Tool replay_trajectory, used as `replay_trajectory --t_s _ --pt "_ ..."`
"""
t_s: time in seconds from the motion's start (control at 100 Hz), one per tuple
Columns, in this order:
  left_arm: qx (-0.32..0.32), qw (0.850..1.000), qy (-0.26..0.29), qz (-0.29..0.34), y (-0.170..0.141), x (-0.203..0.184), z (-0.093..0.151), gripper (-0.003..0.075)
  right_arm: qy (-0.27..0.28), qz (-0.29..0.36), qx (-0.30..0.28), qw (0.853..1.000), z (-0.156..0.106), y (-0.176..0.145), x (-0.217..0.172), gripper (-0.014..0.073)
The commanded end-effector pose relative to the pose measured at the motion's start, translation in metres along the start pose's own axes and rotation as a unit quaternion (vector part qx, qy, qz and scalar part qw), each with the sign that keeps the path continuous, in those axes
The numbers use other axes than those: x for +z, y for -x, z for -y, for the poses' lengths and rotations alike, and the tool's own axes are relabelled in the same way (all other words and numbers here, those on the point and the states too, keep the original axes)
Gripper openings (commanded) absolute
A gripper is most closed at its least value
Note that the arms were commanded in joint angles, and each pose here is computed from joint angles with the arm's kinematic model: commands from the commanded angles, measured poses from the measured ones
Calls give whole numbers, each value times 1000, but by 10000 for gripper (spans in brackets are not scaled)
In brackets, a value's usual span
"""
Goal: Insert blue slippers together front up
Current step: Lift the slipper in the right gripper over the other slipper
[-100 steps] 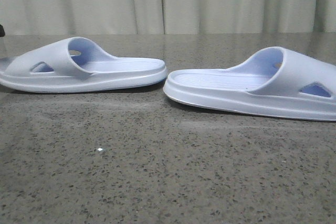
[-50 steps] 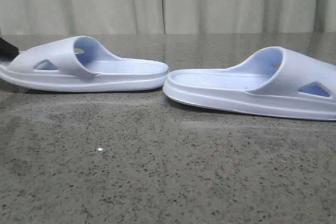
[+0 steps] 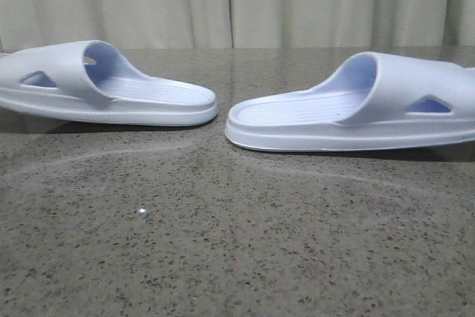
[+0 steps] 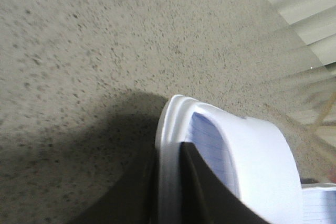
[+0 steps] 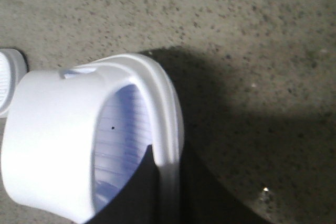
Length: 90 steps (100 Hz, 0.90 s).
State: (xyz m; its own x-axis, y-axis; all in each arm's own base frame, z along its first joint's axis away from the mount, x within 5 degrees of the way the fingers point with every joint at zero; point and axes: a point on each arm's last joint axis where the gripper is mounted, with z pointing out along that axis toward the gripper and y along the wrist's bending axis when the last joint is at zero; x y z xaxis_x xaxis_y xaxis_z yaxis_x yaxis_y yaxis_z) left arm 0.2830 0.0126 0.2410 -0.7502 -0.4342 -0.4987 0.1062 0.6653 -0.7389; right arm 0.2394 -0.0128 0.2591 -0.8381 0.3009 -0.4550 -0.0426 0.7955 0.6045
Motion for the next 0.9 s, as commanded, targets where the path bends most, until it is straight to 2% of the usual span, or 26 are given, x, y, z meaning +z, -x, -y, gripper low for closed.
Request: replay_trajectory --t_s 0.0,0.17,0.45,0.72,0.89 --pt "24 999 -27 31 11 -17 18 15 42 47 -20 998 -22 15 -17 -107" --pt "21 998 -45 30 12 -23 20 15 80 91 -48 991 -48 27 -40 -107" --pt "12 993 -111 21 10 -25 32 15 145 125 -59 980 -63 36 -47 -107" --pt "-5 982 -188 22 10 -29 45 15 179 88 -67 978 -64 37 -23 -106" --pt "-10 979 -202 12 8 -27 49 15 186 72 -68 978 -64 38 -5 -106"
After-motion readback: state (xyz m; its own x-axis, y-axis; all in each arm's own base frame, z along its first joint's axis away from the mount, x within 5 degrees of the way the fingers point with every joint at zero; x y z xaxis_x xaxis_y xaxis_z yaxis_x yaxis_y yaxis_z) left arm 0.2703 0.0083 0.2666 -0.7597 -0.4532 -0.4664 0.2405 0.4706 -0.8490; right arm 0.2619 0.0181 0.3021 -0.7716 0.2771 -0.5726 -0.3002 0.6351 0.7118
